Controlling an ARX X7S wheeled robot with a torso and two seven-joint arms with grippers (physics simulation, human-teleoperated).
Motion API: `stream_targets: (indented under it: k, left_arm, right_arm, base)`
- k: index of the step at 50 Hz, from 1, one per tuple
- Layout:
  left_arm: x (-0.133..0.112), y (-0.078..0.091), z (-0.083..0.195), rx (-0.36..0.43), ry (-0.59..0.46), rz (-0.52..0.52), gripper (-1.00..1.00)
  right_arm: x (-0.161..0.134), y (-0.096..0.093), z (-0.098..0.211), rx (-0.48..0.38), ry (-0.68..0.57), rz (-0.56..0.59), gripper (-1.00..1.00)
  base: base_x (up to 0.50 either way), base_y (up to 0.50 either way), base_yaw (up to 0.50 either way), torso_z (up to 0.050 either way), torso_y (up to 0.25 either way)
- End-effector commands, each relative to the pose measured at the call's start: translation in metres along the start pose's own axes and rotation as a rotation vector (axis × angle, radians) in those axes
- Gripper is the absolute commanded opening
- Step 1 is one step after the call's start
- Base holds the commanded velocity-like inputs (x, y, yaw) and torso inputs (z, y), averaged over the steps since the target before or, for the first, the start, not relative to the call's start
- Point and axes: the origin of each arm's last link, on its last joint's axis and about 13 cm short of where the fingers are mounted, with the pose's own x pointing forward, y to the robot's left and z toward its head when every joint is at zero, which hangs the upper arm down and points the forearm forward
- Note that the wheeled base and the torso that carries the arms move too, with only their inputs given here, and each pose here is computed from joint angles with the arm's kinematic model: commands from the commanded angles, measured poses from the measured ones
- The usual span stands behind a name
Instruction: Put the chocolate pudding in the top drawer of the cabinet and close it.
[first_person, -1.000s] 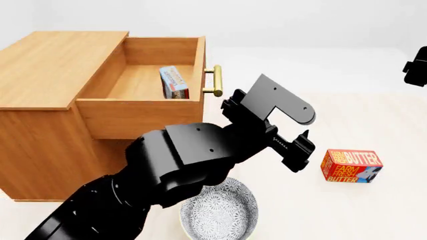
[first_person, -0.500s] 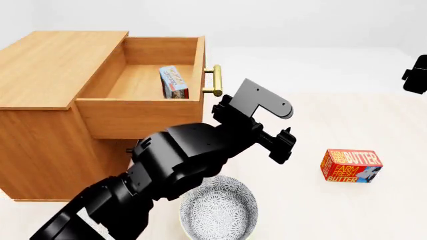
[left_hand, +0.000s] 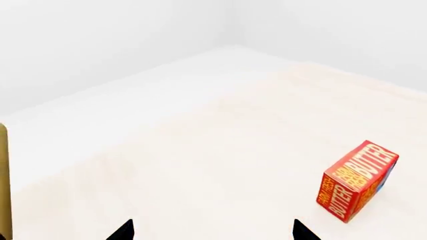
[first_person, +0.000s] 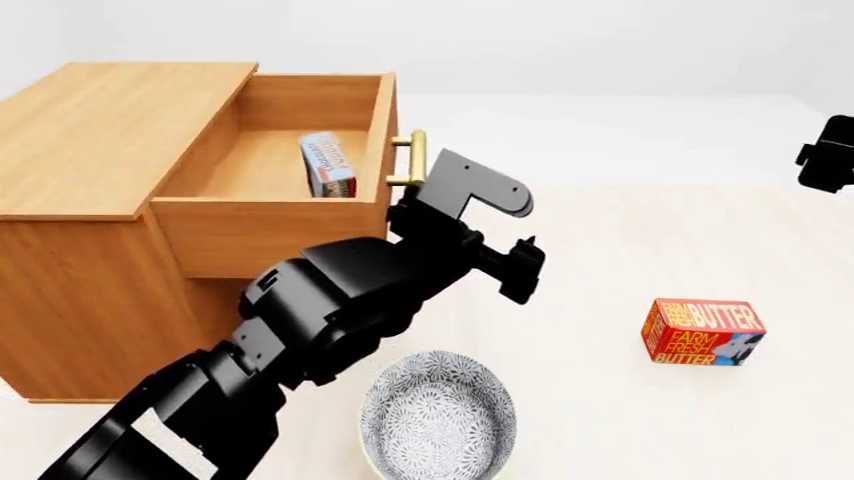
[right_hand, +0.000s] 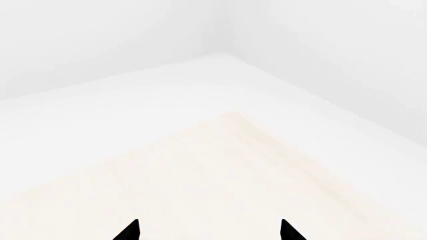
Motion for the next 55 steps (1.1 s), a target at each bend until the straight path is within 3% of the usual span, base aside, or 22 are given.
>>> stream_targets:
  k: [1, 19, 41, 55]
  left_arm:
    - [-0.005, 0.018, -0.004, -0.004, 0.005, 0.062, 1.0]
    - [-0.028, 0.055, 0.002, 0.001, -0.007, 0.159, 1.0]
    - [-0.049, 0.092, -0.006, -0.033, 0.011, 0.28, 1.0]
    - [-0.067, 0.115, -0.01, -0.051, 0.015, 0.366, 1.0]
  right_arm:
    - [0.001, 0.007, -0.002, -0.003, 0.001, 0.016, 1.0]
    - [0.007, 0.019, -0.012, -0.009, 0.015, 0.057, 1.0]
    - [0.014, 0.056, -0.007, -0.03, 0.01, 0.149, 1.0]
    - [0.012, 0.056, -0.006, -0.035, 0.008, 0.155, 1.0]
  base:
    - [0.0, 0.0, 0.0, 0.0, 0.0]
    - [0.0, 0.0, 0.0, 0.0, 0.0]
    - [0.0, 0.0, 0.0, 0.0, 0.0]
    - [0.0, 0.0, 0.0, 0.0, 0.0]
